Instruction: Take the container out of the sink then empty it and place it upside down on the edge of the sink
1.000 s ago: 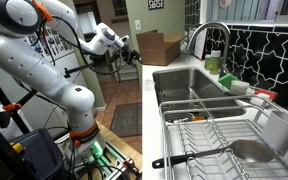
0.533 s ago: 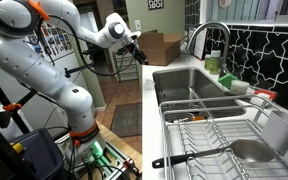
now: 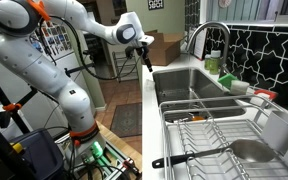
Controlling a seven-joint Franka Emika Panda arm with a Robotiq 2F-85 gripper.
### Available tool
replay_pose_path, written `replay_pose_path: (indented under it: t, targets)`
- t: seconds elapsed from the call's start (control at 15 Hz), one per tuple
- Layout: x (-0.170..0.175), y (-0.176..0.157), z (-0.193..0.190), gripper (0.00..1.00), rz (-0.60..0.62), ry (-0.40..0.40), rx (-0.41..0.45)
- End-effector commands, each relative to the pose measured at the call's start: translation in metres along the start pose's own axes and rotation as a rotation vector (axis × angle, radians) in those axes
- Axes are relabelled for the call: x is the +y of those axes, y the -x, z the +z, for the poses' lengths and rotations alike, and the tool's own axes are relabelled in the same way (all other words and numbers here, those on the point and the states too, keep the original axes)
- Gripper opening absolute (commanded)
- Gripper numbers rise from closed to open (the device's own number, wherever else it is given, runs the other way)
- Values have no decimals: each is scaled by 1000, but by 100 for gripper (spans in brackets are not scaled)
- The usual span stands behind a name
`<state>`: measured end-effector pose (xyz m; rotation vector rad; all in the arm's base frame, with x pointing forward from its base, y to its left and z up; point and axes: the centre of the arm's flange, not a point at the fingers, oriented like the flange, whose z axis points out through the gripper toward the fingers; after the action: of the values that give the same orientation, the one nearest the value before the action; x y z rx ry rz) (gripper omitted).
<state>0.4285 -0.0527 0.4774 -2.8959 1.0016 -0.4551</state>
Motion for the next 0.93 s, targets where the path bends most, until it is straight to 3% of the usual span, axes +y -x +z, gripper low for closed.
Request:
replay_pose_path:
  t: [0.0,0.2,0.33,0.53,0.87]
  targets:
    - [19,-20,24,100,178,-28,-86]
    - [32,-36,47,100,302,-36,-144]
    - [32,-41,60,100,318,-52,-194]
    - [32,-49,71,100,326,-105,-251]
    - [24,-54,90,100,263,-99,-342]
